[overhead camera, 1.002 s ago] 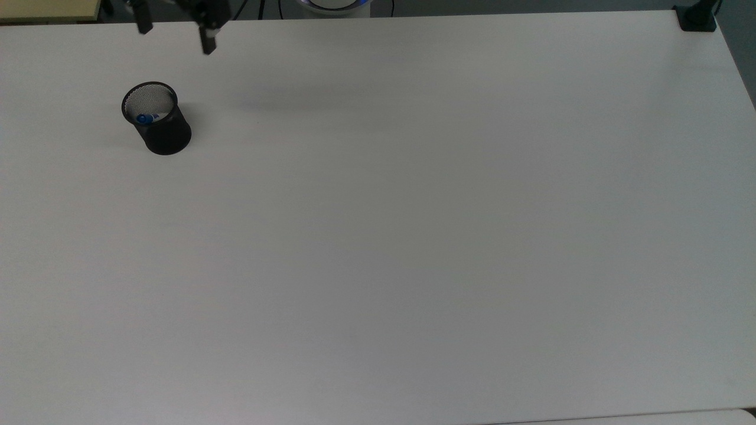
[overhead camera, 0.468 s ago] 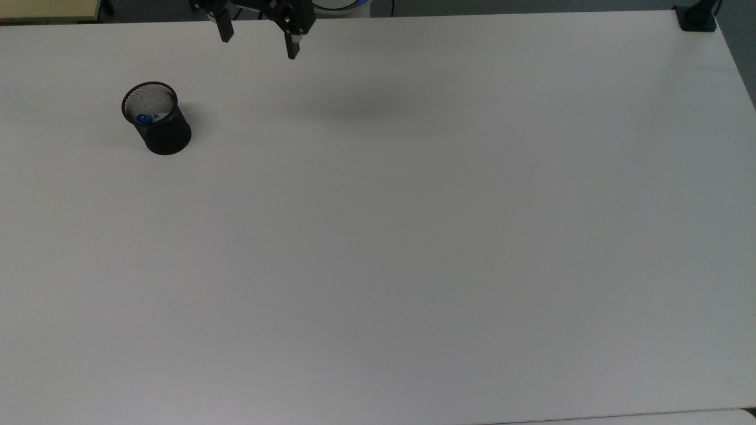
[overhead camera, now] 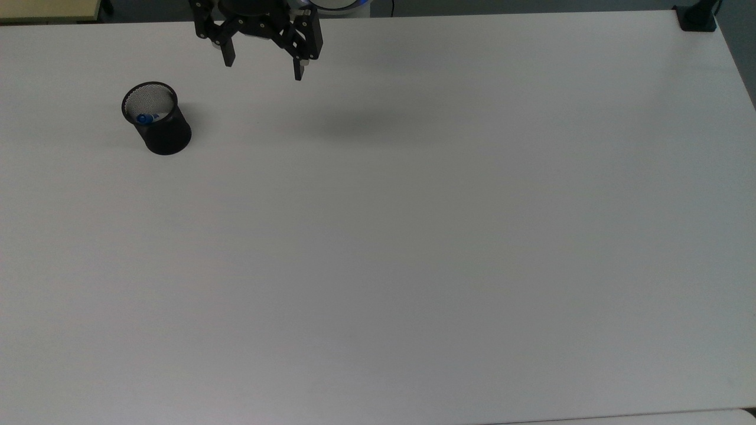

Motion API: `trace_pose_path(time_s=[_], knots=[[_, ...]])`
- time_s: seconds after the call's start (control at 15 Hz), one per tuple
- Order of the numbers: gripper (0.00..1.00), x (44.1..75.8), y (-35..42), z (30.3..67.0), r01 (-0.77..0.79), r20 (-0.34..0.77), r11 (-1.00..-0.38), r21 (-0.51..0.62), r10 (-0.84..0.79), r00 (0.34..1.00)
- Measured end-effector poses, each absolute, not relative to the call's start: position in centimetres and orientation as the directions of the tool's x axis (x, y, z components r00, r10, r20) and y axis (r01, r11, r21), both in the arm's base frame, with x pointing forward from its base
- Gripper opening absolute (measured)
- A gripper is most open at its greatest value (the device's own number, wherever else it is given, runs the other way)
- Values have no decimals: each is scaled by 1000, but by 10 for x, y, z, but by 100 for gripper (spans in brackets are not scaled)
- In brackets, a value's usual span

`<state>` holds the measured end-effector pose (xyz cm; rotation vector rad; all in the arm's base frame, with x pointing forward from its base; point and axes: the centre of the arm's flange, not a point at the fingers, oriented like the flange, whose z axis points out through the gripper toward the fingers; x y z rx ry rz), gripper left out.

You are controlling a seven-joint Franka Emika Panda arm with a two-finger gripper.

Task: Insert the marker

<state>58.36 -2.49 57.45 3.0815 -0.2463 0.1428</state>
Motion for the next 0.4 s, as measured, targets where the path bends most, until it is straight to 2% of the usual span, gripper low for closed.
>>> trace_pose_path(time_s=[0.4], knots=[[100,584,-29,586,-117,92,-992,46,-113,989]])
